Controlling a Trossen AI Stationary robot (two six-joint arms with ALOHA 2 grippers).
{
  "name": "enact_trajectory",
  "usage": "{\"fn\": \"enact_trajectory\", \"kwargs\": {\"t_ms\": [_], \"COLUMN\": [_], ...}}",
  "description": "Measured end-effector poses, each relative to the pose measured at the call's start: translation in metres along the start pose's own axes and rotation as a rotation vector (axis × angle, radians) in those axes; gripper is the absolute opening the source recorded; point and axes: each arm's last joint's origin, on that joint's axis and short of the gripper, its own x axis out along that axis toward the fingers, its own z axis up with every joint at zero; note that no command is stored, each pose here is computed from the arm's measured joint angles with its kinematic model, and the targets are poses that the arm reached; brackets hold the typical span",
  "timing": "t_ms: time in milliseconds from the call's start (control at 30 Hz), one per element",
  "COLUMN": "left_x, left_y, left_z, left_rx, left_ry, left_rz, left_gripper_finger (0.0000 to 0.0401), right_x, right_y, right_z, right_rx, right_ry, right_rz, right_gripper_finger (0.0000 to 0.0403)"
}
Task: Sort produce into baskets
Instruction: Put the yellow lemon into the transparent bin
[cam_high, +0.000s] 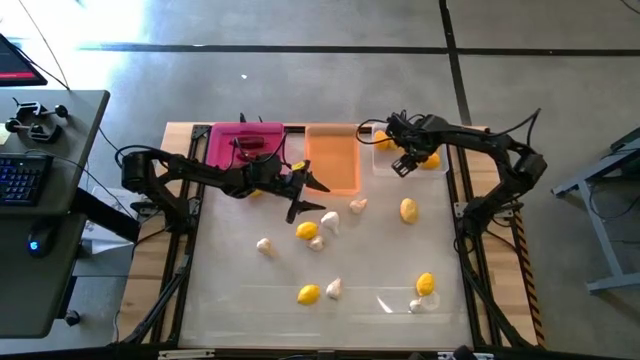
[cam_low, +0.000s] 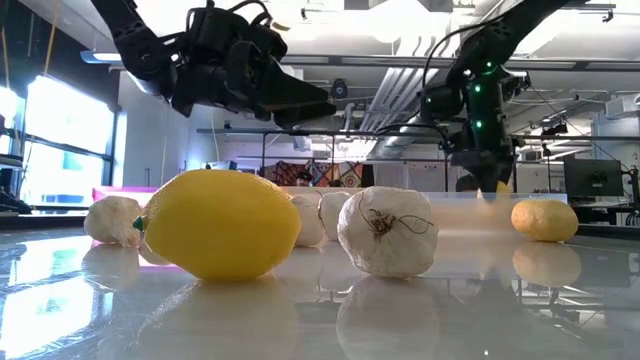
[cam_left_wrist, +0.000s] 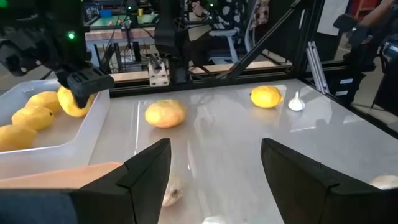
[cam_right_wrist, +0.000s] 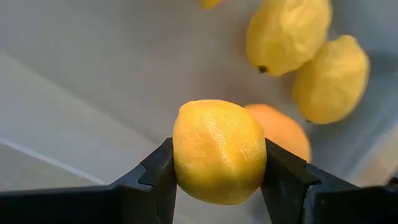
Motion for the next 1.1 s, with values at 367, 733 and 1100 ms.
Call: {"fn": "enact_trajectory", "kwargs": {"t_ms": [367, 733, 1100], "left_x": [0.000, 0.000, 0.000], "left_y": [0.000, 0.000, 0.000], "left_z": [0.000, 0.000, -0.001], "left_rx": [0.009, 0.016, 0.013], "left_ry": [-0.002, 0.004, 0.009], "left_rz": [0.000, 0.000, -0.001], "left_gripper_finger": [0.0234, 0.0234, 0.0234], "right_x": [-0.012, -0.013, 0.005], "right_y": [-0.009, -0.011, -0.004], "right_z": [-0.010, -0.016, -0.012], "right_rx": [-0.269, -0.433, -0.479], "right_ry": [0.144, 0.218, 0.327], "right_rz": [-0.119, -0.133, -0.133], "right_gripper_finger": [0.0165, 0.0165, 0.0165]}}
